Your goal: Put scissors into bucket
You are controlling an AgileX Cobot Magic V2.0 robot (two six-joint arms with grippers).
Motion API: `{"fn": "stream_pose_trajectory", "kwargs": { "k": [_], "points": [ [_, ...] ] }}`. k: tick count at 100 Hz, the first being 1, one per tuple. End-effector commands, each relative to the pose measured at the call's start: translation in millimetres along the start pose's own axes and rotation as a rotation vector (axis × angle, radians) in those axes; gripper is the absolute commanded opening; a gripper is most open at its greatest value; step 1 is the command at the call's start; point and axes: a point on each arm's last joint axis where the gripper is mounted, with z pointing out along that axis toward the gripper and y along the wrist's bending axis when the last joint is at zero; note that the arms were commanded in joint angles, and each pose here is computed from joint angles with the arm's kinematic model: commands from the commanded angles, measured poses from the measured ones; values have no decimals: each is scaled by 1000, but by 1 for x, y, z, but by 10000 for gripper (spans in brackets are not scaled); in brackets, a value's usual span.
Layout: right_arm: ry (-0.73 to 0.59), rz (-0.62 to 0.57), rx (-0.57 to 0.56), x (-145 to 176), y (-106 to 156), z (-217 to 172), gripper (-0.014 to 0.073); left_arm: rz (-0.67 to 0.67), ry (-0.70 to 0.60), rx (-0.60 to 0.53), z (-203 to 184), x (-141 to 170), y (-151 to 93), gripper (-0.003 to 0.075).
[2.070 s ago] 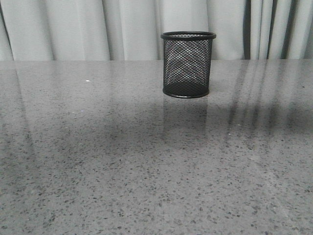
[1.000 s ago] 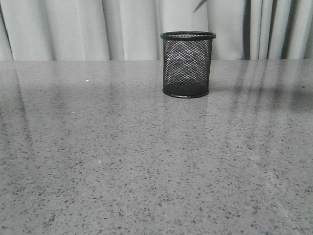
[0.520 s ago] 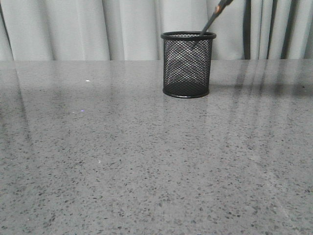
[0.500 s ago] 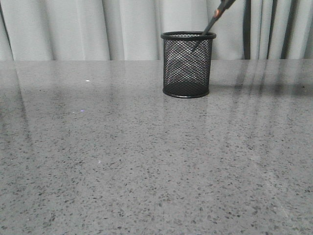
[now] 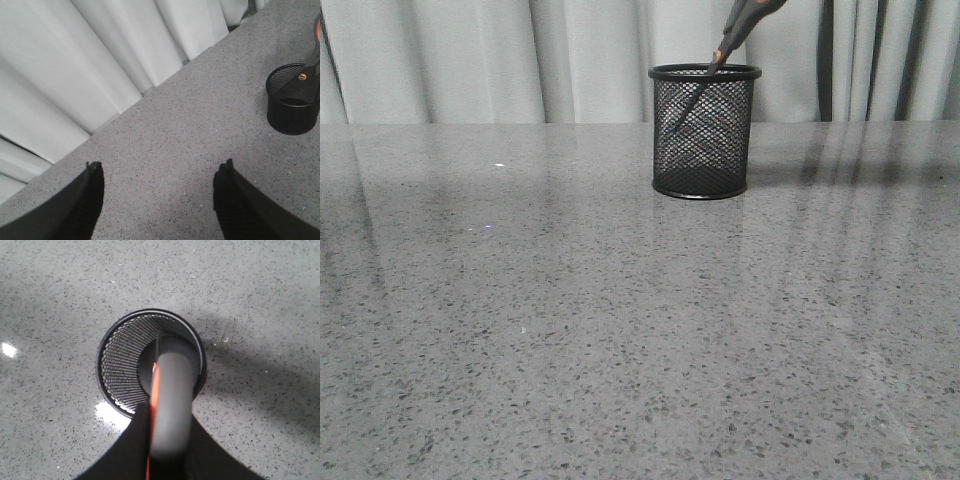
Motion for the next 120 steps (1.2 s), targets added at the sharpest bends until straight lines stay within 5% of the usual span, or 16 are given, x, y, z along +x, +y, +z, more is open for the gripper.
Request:
{"fn": "stream_pose_trajectory", "kwargs": {
  "k": [1, 14, 41, 64, 100, 120],
  "points": [
    [-26, -17, -17, 0, 9, -24, -43, -15, -110, -36, -18, -10, 2, 440],
    [-7, -12, -19, 0, 7, -18, 36, -15, -110, -36, -18, -10, 2, 440],
    [-2, -12, -14, 0, 6, -16, 396, -15, -110, -36, -18, -10, 2, 440],
    [-53, -13, 68, 4, -4, -44, 397, -15, -110, -36, -18, -10, 2, 440],
    [-341, -20, 134, 16, 7, -131, 393, -15, -111, -37, -18, -10, 2, 440],
    [-443, -34, 88, 25, 25, -160, 213, -15, -112, -38, -18, -10, 2, 354]
  ]
}}
